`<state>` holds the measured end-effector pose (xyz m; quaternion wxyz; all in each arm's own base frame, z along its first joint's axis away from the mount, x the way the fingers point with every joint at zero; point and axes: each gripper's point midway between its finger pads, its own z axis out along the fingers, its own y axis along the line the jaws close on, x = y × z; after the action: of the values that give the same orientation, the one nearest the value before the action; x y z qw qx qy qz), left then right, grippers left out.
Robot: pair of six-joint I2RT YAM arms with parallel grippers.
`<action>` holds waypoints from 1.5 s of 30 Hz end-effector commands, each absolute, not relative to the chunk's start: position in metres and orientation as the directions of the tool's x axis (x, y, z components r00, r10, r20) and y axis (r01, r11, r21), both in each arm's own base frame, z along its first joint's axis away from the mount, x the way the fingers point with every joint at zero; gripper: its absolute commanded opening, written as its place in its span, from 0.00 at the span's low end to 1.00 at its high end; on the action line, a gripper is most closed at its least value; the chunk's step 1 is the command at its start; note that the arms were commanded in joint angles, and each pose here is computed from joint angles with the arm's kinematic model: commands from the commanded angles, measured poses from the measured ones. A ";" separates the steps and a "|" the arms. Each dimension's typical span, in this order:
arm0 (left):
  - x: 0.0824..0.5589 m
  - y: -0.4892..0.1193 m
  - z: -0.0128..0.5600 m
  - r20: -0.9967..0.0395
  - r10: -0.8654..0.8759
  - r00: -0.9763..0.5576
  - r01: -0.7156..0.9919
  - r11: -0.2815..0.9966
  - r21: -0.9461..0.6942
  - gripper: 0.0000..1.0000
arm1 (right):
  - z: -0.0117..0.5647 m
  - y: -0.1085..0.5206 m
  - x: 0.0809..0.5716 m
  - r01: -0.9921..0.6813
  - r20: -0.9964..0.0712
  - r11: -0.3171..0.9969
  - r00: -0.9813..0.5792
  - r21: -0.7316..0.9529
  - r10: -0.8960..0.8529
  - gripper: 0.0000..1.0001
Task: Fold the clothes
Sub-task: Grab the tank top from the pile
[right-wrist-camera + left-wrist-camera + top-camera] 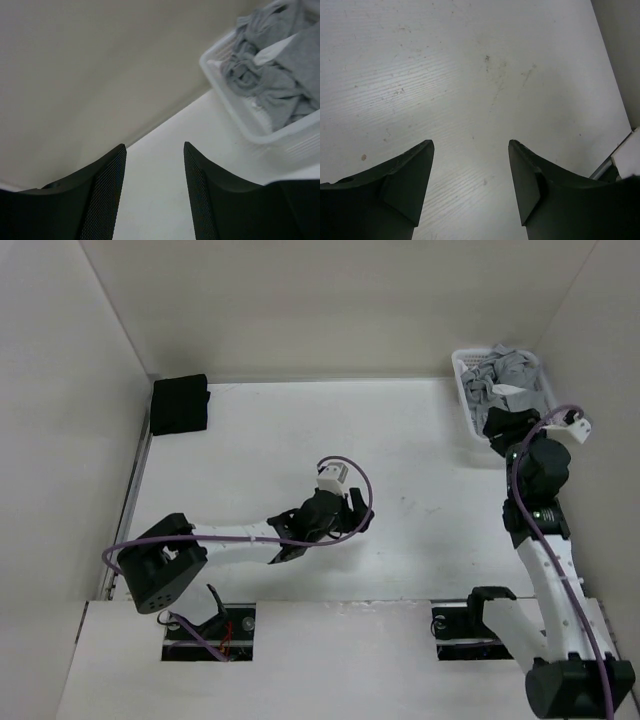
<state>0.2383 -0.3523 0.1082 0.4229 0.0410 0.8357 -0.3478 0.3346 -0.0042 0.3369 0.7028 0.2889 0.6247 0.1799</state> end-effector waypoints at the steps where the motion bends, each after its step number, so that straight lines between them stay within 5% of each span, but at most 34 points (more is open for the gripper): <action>1: 0.239 -0.356 0.137 -0.760 -0.260 -0.595 0.432 0.694 -0.576 0.60 | 0.331 -0.045 0.360 0.260 -0.775 0.730 0.190 0.632 0.603 0.53; 3: 0.236 -0.352 0.134 -0.767 -0.246 -0.593 0.446 0.692 -0.568 0.60 | 0.319 -0.062 0.378 0.318 -0.773 0.707 0.188 0.632 0.606 0.47; 7: 0.232 -0.347 0.127 -0.787 -0.229 -0.573 0.466 0.699 -0.543 0.60 | 0.309 -0.096 0.398 0.424 -0.789 0.673 0.214 0.606 0.575 0.15; 9: 0.230 -0.348 0.132 -0.792 -0.232 -0.565 0.477 0.691 -0.543 0.60 | 0.298 -0.110 0.407 0.476 -0.803 0.662 0.196 0.580 0.563 0.08; 13: 0.228 -0.347 0.138 -0.803 -0.249 -0.542 0.504 0.668 -0.547 0.58 | 0.259 -0.138 0.425 0.597 -0.840 0.641 0.108 0.482 0.531 0.10; 16: 0.232 -0.340 0.139 -0.799 -0.270 -0.538 0.492 0.668 -0.558 0.56 | 0.212 -0.174 0.446 0.695 -0.855 0.615 0.001 0.373 0.518 0.38; 18: 0.235 -0.336 0.139 -0.799 -0.278 -0.534 0.484 0.674 -0.558 0.56 | 0.193 -0.182 0.455 0.711 -0.848 0.619 -0.061 0.334 0.527 0.46; 25: 0.245 -0.331 0.127 -0.788 -0.282 -0.547 0.460 0.685 -0.565 0.56 | 0.150 -0.192 0.495 0.697 -0.822 0.684 -0.249 0.215 0.512 0.55; 39: 0.254 -0.330 0.106 -0.743 -0.289 -0.603 0.423 0.674 -0.605 0.56 | 0.095 -0.210 0.537 0.701 -0.780 0.688 -0.319 0.188 0.538 0.53; 45: 0.256 -0.328 0.107 -0.742 -0.302 -0.598 0.422 0.669 -0.612 0.56 | 0.118 -0.212 0.537 0.708 -0.823 0.665 -0.218 0.238 0.525 0.13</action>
<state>0.2561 -0.3225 0.0904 0.4345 0.0388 0.8179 -0.3752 0.5303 -0.2031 0.0739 0.4231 0.3886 0.8130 -0.0948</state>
